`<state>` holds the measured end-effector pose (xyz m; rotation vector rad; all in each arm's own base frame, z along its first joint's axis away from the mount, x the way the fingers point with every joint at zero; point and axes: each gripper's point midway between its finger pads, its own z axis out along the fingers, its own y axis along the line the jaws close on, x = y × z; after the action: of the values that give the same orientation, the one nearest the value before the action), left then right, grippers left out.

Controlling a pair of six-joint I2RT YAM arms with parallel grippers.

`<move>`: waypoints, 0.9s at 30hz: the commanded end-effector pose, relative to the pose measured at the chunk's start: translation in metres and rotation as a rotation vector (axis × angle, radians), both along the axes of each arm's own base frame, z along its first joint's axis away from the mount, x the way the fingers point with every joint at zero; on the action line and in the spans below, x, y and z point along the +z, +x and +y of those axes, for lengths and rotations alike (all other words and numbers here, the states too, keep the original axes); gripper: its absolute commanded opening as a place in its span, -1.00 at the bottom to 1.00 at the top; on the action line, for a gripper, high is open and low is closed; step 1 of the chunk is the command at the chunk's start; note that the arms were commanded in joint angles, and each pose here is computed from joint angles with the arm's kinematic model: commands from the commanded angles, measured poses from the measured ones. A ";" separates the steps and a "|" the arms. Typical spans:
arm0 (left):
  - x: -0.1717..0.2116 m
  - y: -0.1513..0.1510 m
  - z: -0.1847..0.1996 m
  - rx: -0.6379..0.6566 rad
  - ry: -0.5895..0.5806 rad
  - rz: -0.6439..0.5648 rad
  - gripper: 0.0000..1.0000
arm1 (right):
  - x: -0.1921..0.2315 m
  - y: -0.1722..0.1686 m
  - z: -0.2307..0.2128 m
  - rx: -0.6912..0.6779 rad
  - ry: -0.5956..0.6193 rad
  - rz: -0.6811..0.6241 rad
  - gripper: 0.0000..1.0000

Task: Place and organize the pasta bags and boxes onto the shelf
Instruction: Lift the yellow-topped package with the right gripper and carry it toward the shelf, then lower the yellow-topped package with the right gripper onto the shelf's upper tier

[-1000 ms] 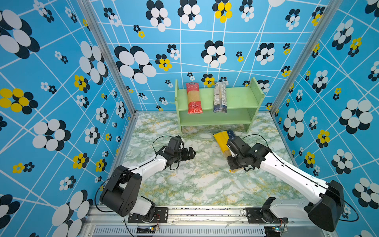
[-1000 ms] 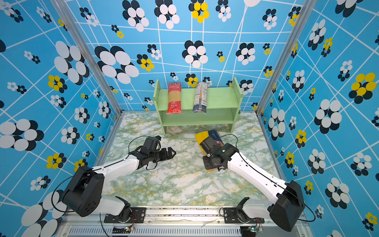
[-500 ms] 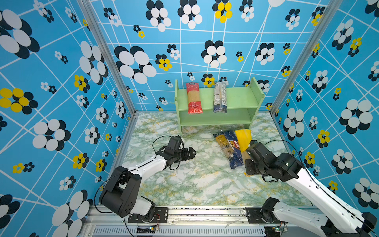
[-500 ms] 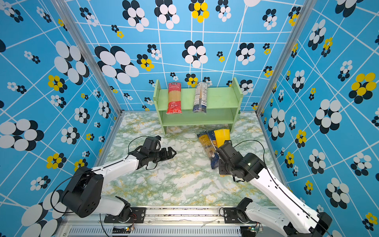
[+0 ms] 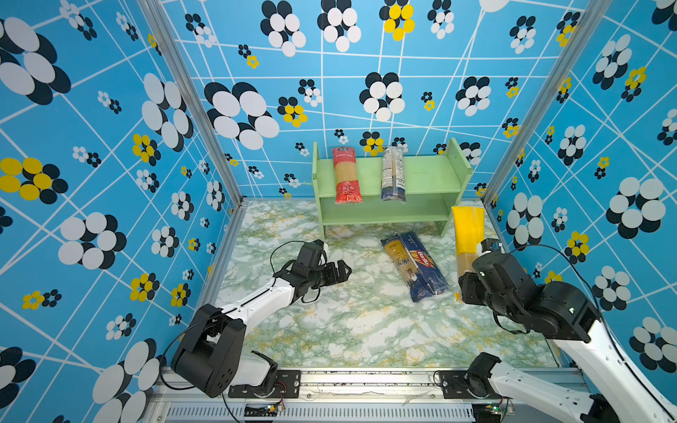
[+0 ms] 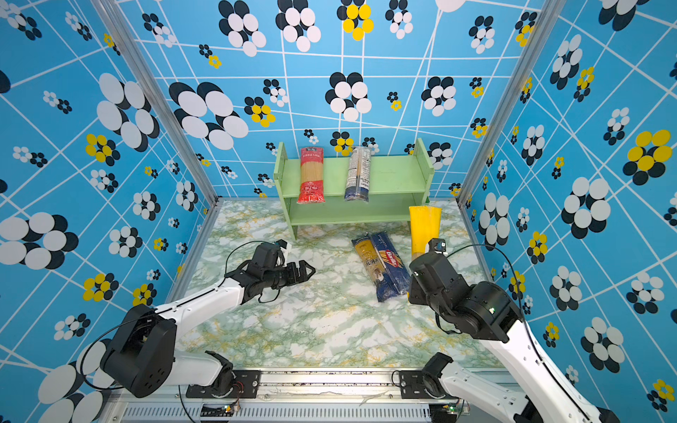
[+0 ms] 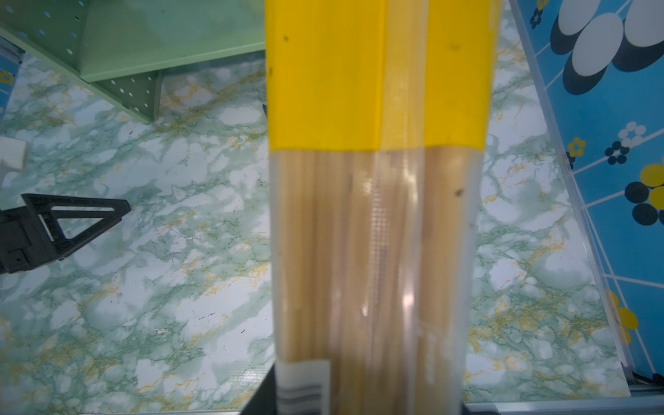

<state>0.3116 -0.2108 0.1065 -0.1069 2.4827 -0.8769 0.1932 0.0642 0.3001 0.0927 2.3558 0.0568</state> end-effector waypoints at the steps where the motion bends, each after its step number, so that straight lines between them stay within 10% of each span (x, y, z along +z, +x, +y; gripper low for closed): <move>1: -0.001 -0.010 0.001 -0.015 -0.003 0.004 0.99 | 0.053 0.025 -0.006 -0.037 -0.033 -0.188 -1.00; 27: -0.004 -0.015 0.012 0.036 0.004 -0.014 0.98 | 0.197 0.191 0.010 0.097 -0.194 -0.443 -1.00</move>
<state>0.2963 -0.2005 0.0978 -0.1355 2.4869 -0.8630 0.3690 0.0733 0.4333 -0.1423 2.1375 -0.1611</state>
